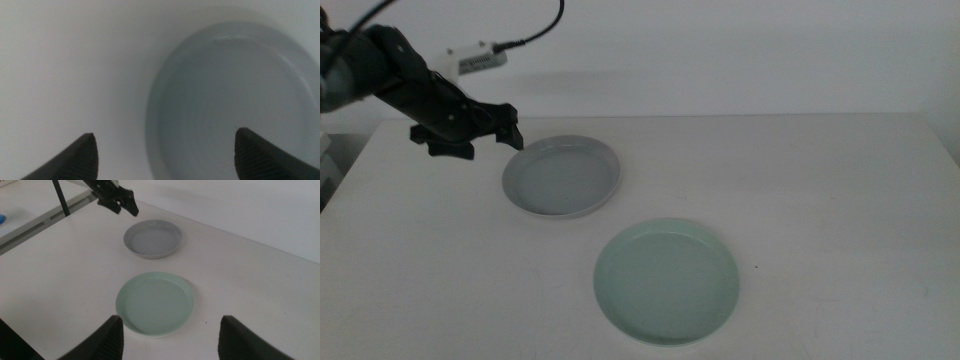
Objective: Stack the three bowls on top of each other.
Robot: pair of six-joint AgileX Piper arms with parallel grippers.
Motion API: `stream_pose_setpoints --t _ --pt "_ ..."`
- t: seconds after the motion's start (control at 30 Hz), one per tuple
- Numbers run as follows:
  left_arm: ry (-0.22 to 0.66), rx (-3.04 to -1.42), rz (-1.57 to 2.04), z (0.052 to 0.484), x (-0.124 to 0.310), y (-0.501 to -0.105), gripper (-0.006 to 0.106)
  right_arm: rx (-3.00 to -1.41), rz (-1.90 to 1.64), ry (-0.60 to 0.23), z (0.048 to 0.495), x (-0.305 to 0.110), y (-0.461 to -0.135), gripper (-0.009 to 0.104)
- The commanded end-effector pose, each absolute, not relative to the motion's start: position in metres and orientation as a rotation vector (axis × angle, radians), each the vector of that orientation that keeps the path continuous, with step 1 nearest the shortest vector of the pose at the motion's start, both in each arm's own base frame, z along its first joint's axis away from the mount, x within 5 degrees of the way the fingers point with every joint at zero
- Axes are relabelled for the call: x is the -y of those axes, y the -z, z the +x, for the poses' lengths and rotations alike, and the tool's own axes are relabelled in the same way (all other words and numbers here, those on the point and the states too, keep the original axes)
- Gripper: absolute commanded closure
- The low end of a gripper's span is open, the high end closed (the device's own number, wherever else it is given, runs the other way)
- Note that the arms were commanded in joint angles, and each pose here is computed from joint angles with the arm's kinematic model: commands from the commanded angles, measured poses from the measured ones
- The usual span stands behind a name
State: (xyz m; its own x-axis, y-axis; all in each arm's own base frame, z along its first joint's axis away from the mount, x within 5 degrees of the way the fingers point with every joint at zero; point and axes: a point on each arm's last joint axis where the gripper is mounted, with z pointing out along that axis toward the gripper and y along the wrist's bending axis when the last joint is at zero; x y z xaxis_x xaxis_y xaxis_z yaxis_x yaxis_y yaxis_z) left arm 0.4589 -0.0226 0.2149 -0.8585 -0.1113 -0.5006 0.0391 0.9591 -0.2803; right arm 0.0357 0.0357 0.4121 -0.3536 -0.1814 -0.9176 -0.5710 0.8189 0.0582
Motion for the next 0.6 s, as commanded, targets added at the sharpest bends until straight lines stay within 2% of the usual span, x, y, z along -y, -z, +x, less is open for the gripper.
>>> stream_pose_setpoints --t 0.0,0.1,0.27,0.37,0.57 --pt "0.426 -2.479 -0.070 0.467 0.026 -0.239 -0.003 -1.848 -0.538 -0.465 0.038 -0.037 -0.423 0.046" --pt "0.444 -2.504 -0.091 0.473 0.027 -0.223 0.003 -1.848 -0.538 -0.465 0.038 -0.037 -0.423 0.046" --pt "0.482 -2.555 -0.090 0.476 0.032 -0.200 0.024 -1.848 -0.538 -0.465 0.038 -0.037 -0.423 0.046" --pt "0.485 -2.569 -0.082 0.476 0.035 -0.195 0.043 -1.848 -0.538 -0.465 0.038 -0.037 -0.423 0.046" --pt "0.478 -2.582 -0.076 0.477 0.035 -0.191 0.091 -1.847 -0.538 -0.465 0.038 -0.037 -0.423 0.046"
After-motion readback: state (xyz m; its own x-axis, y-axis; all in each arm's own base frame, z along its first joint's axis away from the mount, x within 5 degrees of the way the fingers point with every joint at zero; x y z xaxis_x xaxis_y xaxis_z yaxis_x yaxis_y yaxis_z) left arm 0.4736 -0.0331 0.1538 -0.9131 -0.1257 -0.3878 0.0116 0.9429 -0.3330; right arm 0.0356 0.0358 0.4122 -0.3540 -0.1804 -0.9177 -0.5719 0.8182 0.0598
